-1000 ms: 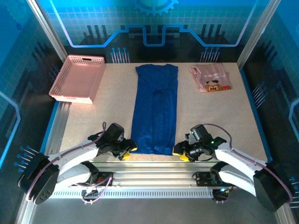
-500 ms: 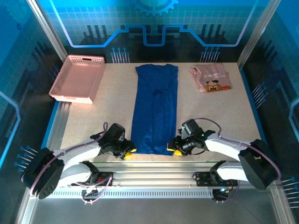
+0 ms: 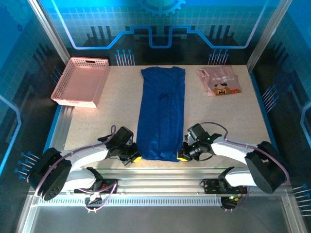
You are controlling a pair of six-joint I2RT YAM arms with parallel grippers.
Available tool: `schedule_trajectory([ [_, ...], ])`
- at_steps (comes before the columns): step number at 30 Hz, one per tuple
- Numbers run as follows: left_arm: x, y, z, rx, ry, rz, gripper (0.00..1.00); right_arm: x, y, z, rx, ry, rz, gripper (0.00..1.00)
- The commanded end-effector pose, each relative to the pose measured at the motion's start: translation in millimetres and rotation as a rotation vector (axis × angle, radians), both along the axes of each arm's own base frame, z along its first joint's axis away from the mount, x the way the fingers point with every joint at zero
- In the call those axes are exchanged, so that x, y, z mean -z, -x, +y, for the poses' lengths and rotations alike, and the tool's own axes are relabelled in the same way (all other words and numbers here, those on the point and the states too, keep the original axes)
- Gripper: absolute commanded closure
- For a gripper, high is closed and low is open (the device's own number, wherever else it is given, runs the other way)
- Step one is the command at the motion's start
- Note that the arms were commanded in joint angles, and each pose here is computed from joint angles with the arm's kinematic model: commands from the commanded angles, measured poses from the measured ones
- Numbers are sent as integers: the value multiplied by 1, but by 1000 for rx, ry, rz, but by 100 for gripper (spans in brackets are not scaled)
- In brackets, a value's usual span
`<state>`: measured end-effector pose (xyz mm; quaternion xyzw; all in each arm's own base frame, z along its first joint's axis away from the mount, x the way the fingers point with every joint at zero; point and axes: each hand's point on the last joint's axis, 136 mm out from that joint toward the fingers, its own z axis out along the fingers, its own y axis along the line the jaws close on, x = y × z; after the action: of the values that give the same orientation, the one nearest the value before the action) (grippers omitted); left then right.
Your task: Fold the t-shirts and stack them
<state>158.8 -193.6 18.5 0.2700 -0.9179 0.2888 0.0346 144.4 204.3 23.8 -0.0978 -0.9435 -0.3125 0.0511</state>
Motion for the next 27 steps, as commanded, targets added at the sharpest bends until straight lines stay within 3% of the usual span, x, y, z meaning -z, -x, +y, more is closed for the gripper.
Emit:
schedule_trajectory([
  [1, -20, -12, -1, 14, 5, -117, 100, -3, 23, -29, -11, 114, 45, 100],
  [11, -30, 9, -8, 52, 21, -137, 100, -13, 39, -37, 0, 117, 54, 100],
  [16, -46, 5, -20, 61, 52, -166, 100, -25, 33, -33, -5, 101, 33, 100],
  [22, -88, -27, -34, 56, 76, -227, 100, -66, -12, -29, 5, 77, -50, 100],
  [27, -108, -74, -34, 16, 93, -264, 100, -96, -76, -24, -6, 42, -116, 100],
])
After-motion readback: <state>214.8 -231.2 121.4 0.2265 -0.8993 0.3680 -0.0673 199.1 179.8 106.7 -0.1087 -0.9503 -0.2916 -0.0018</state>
